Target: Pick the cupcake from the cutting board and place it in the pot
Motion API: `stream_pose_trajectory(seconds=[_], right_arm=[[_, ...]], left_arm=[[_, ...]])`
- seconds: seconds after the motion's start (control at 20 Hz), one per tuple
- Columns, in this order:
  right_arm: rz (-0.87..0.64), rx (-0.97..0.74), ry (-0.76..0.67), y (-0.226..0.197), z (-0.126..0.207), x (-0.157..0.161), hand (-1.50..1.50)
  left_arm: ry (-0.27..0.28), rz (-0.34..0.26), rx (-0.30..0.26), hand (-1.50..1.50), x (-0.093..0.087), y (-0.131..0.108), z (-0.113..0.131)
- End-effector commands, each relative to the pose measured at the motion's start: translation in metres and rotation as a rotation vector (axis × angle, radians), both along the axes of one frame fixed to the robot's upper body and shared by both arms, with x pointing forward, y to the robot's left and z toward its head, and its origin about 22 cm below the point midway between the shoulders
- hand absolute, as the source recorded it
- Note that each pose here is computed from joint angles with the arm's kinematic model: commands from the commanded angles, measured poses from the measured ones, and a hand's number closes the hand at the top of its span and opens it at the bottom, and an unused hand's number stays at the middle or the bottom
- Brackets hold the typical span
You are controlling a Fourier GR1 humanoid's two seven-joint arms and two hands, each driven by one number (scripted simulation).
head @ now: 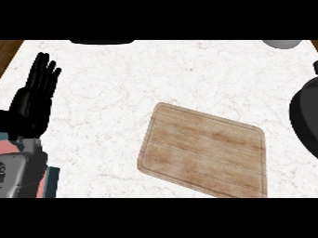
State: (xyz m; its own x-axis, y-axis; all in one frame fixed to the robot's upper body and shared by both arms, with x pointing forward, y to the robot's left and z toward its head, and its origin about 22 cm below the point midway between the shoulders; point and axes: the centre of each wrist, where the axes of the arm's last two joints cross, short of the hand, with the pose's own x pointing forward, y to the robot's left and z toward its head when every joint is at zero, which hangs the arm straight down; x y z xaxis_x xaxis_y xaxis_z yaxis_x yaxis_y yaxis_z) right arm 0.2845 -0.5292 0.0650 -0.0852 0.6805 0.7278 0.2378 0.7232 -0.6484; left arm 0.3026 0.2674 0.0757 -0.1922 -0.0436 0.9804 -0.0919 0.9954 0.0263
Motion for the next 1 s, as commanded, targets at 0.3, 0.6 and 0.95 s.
stream_pose_trajectory(seconds=[0.3, 0.6, 0.95], right_arm=[[-0.105, 0.367, -0.139, -0.041, 0.025, -0.026, -1.50], [-0.141, 0.391, -0.211, -0.076, 0.032, -0.077, -1.50], [-0.178, 0.430, -0.272, -0.096, 0.044, -0.112, -1.50]], left_arm=[[-0.004, 0.013, -0.004, 0.00, 0.003, 0.002, 0.003], [-0.009, -0.005, -0.003, 0.00, -0.001, 0.013, -0.004], [-0.020, -0.024, 0.000, 0.00, 0.000, -0.001, 0.008]])
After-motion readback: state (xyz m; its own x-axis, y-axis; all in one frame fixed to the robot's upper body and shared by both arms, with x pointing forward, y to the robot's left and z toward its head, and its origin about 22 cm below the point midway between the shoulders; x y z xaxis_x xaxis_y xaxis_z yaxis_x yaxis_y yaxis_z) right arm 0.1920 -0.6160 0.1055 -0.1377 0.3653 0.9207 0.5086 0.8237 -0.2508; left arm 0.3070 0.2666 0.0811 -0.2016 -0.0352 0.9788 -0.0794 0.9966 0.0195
